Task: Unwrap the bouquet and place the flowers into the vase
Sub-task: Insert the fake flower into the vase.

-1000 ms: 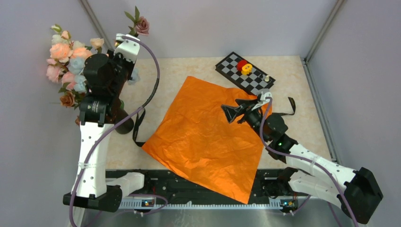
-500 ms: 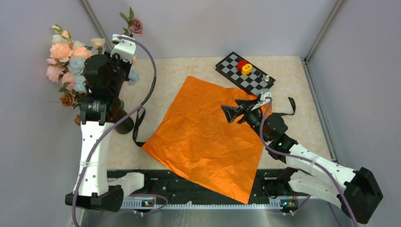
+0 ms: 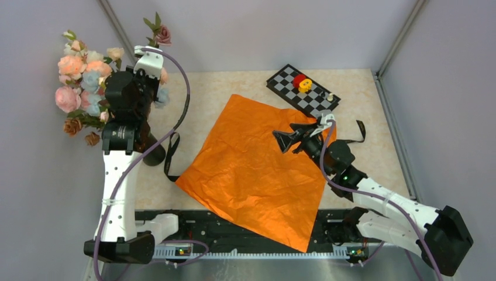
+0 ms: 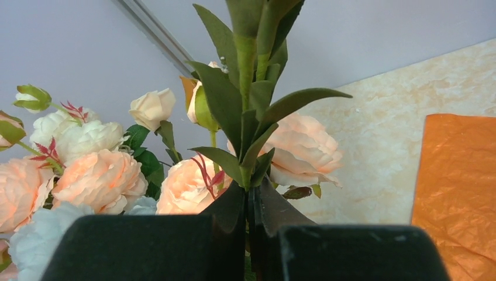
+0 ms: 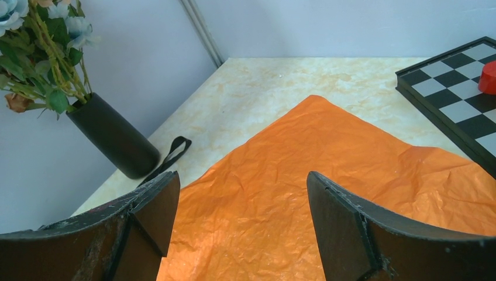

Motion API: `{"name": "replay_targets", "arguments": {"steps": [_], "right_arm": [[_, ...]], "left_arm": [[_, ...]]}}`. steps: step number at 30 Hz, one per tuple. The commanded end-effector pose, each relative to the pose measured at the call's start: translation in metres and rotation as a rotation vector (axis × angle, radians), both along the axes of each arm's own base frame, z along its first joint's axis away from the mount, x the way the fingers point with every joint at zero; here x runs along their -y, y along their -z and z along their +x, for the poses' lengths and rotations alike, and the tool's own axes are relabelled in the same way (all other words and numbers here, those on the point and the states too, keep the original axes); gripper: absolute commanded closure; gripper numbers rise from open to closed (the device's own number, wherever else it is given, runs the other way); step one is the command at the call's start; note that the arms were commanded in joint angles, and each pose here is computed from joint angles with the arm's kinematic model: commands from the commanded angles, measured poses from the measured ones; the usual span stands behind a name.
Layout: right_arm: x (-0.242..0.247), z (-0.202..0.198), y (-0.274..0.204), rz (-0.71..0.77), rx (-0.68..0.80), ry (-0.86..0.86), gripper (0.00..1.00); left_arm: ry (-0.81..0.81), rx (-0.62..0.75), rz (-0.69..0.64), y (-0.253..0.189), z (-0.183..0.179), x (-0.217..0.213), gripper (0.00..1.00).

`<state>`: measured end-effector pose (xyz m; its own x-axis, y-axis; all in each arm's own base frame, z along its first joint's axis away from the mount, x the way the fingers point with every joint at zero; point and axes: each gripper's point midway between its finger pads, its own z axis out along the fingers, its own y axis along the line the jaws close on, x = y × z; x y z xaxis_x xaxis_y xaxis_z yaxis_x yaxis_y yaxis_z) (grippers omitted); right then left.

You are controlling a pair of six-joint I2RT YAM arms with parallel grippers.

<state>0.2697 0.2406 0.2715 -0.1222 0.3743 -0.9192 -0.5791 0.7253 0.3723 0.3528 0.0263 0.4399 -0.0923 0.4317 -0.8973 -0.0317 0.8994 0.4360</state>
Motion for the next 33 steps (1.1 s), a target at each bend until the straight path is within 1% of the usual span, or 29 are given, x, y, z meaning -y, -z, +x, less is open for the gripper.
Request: {"name": "replay_targets", "arguments": {"steps": [1,7,19,28,33], "right_arm": [[0.0,0.001,-0.015,0.033,0.036,-0.007,0.19],[-0.002,0.002,-0.016,0.032,0.035,-0.012,0.19],[-0.006,0.002,-0.019,0.028,0.037,-0.031,0.19],[-0.008,0.001,-0.018,0.028,0.033,-0.041,0.2],[-0.008,0.0,-0.018,0.029,0.032,-0.044,0.2]], "left_arm": [[-0.027,-0.012,-0.008,0.005,-0.006,-0.007,1.0],[-0.025,0.027,0.005,-0.019,-0.015,-0.007,1.0],[-0.056,0.042,0.01,-0.042,-0.038,-0.013,1.0],[0.013,0.109,-0.029,-0.07,-0.049,0.0,1.0],[0.017,0.137,-0.028,-0.086,-0.052,0.001,1.0]]}}
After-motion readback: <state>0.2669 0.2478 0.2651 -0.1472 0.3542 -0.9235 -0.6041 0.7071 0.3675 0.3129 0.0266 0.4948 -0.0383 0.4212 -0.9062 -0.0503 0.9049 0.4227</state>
